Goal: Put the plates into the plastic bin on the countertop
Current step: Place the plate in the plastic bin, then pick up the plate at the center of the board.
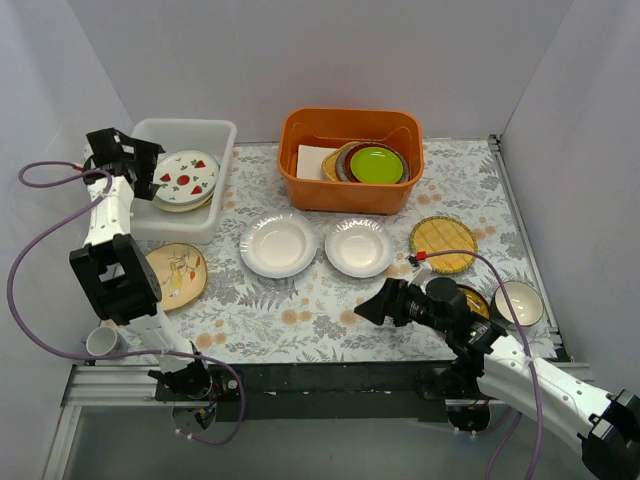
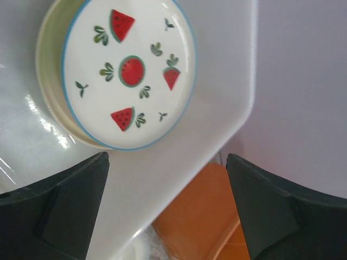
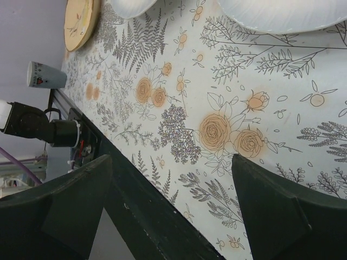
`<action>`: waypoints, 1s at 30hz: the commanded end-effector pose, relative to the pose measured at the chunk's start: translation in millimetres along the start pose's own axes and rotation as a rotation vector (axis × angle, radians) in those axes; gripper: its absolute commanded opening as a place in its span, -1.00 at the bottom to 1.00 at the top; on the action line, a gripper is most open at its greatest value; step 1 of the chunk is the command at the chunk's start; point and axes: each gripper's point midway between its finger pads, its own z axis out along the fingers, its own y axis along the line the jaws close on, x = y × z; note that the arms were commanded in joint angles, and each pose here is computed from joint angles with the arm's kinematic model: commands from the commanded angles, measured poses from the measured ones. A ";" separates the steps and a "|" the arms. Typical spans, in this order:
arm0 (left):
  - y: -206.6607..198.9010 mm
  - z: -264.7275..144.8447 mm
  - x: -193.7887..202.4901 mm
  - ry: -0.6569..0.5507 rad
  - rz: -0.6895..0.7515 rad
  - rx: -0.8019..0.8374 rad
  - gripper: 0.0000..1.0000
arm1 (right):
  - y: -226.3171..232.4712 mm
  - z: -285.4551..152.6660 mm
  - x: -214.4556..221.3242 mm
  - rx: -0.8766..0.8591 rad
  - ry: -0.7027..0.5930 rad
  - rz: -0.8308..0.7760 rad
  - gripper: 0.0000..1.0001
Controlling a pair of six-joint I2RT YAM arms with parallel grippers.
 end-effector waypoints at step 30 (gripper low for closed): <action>39.4 -219.4 174.5 0.379 0.485 0.366 0.76 | 28.8 -2.0 -30.7 -0.004 -0.030 -0.054 0.96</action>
